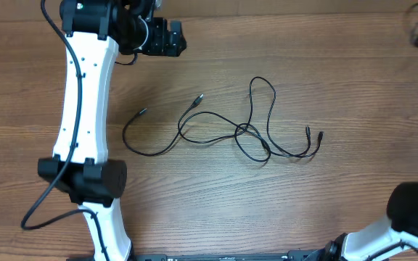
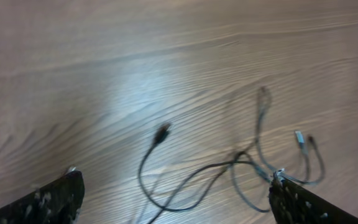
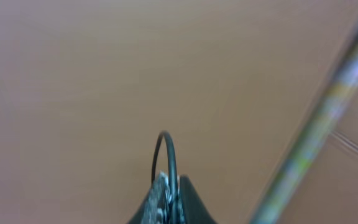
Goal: Untangle cables
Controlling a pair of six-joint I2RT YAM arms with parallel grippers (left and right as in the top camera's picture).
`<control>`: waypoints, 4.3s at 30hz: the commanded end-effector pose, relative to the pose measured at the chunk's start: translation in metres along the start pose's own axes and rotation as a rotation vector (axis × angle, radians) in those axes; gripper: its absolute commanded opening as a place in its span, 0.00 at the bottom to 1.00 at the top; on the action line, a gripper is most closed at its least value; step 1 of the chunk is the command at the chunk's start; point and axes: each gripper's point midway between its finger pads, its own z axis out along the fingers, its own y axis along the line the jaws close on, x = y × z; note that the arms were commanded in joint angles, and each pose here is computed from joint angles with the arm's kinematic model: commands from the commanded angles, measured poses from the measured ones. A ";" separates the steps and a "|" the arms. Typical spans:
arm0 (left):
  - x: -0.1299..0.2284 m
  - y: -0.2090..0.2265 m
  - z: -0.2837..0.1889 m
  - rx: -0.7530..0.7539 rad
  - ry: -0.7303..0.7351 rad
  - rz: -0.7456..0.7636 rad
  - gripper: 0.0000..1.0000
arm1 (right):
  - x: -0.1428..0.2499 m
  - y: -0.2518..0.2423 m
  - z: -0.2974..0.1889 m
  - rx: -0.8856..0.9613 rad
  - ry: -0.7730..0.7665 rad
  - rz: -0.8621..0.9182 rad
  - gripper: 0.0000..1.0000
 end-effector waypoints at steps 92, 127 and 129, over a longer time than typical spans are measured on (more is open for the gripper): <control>0.063 -0.341 0.078 1.186 -0.271 1.025 0.99 | -0.121 0.160 -0.202 -0.523 0.025 0.223 0.04; 0.075 -0.354 0.074 1.221 -0.238 1.012 0.04 | -0.119 0.157 -0.183 -0.498 0.011 0.215 0.04; 0.062 -0.343 0.082 1.149 -0.224 0.952 0.04 | -0.117 0.155 -0.182 -0.488 0.020 0.214 0.04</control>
